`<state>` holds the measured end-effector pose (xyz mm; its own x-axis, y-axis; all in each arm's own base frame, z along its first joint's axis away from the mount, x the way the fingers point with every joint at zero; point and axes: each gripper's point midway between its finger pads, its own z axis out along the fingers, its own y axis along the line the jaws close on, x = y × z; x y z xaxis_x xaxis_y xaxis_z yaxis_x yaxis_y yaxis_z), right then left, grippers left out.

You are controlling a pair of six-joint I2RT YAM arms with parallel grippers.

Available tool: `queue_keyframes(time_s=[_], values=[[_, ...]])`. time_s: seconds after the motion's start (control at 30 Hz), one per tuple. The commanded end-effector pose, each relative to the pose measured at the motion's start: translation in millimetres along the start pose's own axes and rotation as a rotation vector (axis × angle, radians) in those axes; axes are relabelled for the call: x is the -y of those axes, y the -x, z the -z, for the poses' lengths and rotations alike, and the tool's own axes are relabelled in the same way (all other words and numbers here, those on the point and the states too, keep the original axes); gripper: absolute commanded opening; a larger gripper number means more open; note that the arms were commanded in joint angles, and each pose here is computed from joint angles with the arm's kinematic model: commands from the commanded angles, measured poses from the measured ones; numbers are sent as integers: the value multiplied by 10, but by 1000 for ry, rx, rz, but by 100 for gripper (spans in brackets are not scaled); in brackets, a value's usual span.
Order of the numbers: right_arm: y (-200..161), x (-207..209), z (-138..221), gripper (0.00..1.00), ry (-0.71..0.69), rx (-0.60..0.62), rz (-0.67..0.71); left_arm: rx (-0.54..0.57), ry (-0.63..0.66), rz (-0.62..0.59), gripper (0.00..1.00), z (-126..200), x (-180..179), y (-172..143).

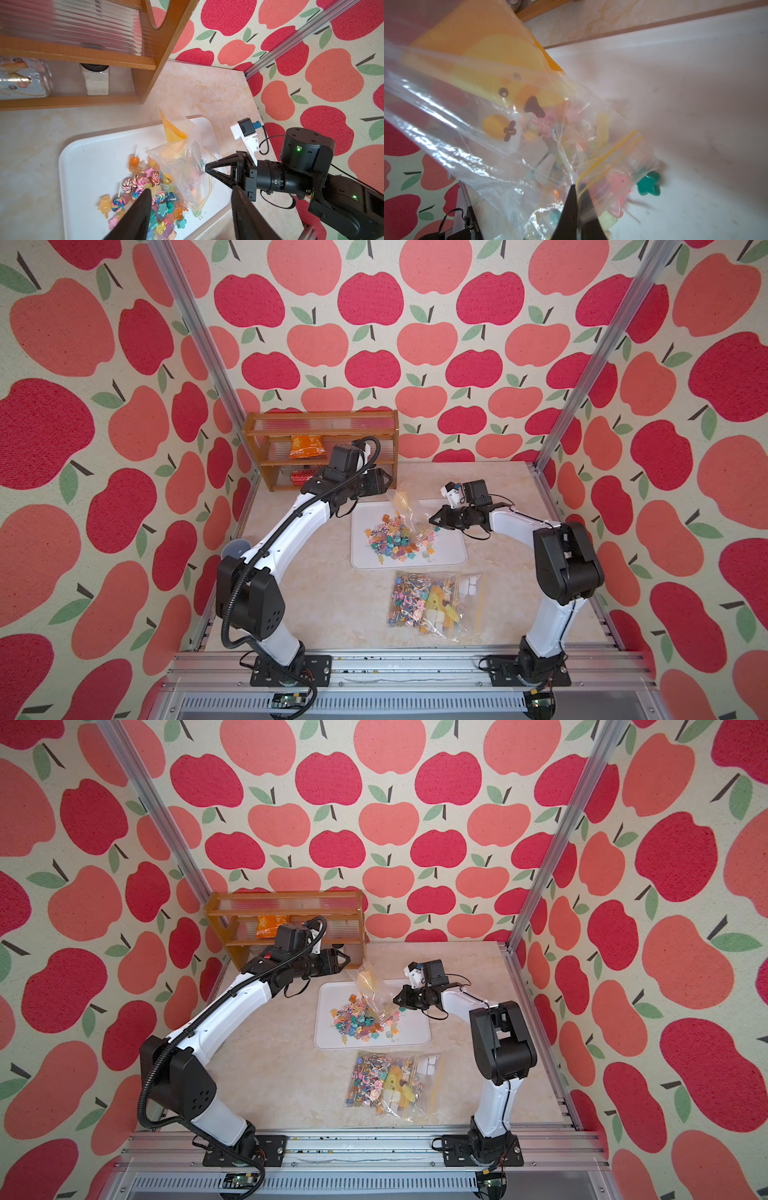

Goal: Pour candies out of the ziploc bag
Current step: 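Pour the candies out of the ziploc bag onto the tray.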

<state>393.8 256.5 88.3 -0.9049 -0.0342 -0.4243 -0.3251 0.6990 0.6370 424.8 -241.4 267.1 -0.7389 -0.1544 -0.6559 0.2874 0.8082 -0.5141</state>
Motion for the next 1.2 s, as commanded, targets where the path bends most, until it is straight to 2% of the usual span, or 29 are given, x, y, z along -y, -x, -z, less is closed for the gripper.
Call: queue_keyframes(time_s=[0.0, 0.1, 0.57, 0.73, 0.9, 1.07, 1.17], values=[[-91, -16, -67, 8, 18, -35, -7, -62, -27, 4, 61, -254, -64, -131], [-97, -24, -60, 8, 19, -35, -4, -95, -29, -1, 62, -397, -91, -193], [-117, -100, -105, 8, 38, -52, 17, -95, -25, -65, 65, -738, -180, -177], [-126, -101, -119, 8, 36, -57, 19, -148, -13, -79, 63, -890, -219, -265], [-109, -107, -114, 8, 33, -58, 22, -192, 0, -110, 51, -956, -220, -392], [-88, -118, -100, 7, 30, -53, 25, -200, 12, -131, 17, -935, -200, -412], [-83, -140, -81, 8, 31, -49, 28, -200, 13, -150, 5, -887, -141, -389]])
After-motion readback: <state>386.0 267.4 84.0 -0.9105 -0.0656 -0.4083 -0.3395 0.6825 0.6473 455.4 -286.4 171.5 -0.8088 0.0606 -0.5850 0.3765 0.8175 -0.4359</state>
